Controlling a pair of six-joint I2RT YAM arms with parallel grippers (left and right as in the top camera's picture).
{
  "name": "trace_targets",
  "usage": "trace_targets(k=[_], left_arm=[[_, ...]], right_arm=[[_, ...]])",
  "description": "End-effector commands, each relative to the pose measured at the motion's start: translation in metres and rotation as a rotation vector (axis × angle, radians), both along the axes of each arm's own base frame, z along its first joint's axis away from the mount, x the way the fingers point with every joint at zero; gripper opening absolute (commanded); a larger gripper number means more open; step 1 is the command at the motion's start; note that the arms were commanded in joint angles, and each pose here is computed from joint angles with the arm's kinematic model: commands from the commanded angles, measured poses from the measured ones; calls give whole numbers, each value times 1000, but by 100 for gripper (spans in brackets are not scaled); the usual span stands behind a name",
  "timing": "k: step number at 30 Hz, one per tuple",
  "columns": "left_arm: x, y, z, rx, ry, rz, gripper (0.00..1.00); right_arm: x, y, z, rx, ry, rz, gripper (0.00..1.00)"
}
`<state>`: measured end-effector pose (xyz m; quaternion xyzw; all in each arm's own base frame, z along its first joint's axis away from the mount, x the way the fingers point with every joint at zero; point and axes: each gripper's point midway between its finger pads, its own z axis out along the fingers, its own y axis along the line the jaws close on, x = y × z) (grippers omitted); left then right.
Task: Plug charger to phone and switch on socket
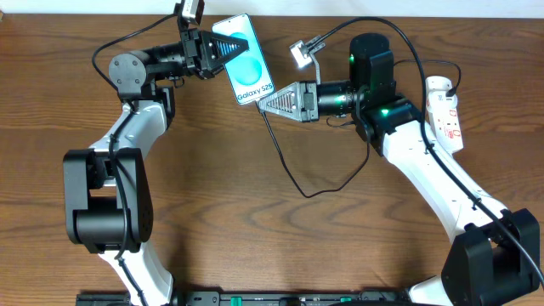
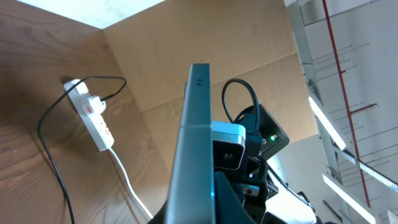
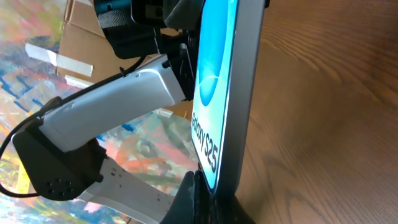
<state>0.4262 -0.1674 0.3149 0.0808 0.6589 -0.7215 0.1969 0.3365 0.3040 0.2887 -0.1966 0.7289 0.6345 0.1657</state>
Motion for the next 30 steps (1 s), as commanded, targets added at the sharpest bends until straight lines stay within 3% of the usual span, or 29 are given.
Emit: trace_targets(k=[1, 30], left_arm=[[-20, -8, -8, 89, -81, -105, 7], [-14, -7, -3, 63, -81, -73, 7]], right_arm=[[14, -6, 16, 10, -65, -59, 1], [26, -2, 28, 35, -56, -134, 1]])
